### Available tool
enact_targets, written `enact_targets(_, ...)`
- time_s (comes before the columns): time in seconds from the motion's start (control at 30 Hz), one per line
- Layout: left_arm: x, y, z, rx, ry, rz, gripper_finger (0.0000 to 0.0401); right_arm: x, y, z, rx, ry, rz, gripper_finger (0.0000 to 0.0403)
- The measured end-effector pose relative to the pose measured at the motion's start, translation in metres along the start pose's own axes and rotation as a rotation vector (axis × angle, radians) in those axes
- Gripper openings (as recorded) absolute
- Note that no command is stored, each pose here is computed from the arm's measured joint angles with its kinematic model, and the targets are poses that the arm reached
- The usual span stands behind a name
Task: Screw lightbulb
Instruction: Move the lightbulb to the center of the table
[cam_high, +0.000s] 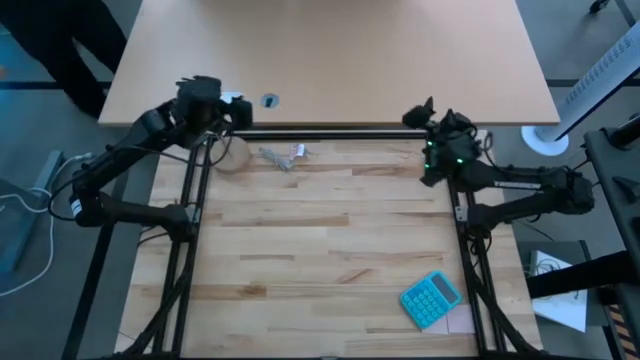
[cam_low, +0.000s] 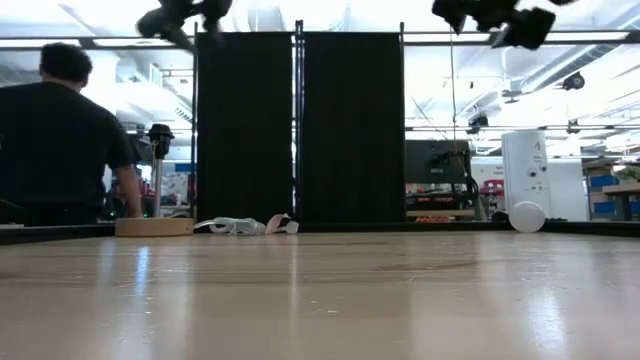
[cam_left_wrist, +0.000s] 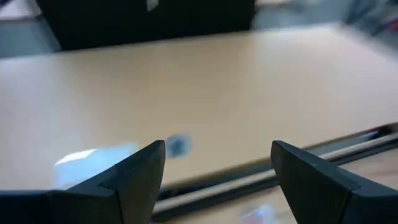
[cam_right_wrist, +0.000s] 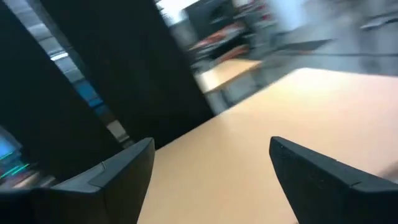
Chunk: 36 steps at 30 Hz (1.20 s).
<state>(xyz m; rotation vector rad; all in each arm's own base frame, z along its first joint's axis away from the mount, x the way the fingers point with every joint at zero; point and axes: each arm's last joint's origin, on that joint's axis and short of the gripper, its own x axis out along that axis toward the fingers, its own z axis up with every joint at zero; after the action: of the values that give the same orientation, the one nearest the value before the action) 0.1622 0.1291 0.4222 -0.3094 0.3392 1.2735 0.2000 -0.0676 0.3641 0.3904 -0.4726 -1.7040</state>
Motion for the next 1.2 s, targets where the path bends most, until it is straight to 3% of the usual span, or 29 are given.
enact_targets(0.23,0.002,0.028,-0.007,0.012,0.161,0.155,0.0284,0.0,0.051,0.008,-0.093,0.001,0.017,0.0309)
enact_targets(0.37,0.003,0.041,-0.014,-0.054,0.19,0.215,0.0284,0.0,0.076,0.002,-0.129,0.011,0.105,0.0309)
enact_targets(0.47,-0.002,0.048,-0.021,-0.129,0.141,0.216,0.0284,-0.001,0.093,-0.01,-0.142,0.051,0.249,0.0309)
enact_targets(0.6,-0.005,0.055,-0.041,-0.163,0.076,0.209,0.0284,-0.001,0.109,-0.04,-0.135,0.29,0.465,0.0309)
enact_targets(0.77,-0.007,0.059,-0.084,-0.186,0.055,0.159,0.0284,0.01,0.109,-0.09,-0.4,0.75,0.461,0.0309)
enact_targets(0.87,-0.014,0.061,-0.109,-0.195,0.017,0.079,0.0284,0.017,0.111,-0.103,-0.54,0.898,0.471,0.0309)
enact_targets(1.0,-0.02,0.065,-0.136,-0.236,-0.05,0.002,0.0284,0.023,0.123,-0.106,-0.622,0.905,0.568,0.0309)
enact_targets(1.2,-0.005,0.068,-0.174,-0.247,-0.055,0.081,0.0284,0.024,0.133,-0.089,-0.715,0.804,0.785,0.0309)
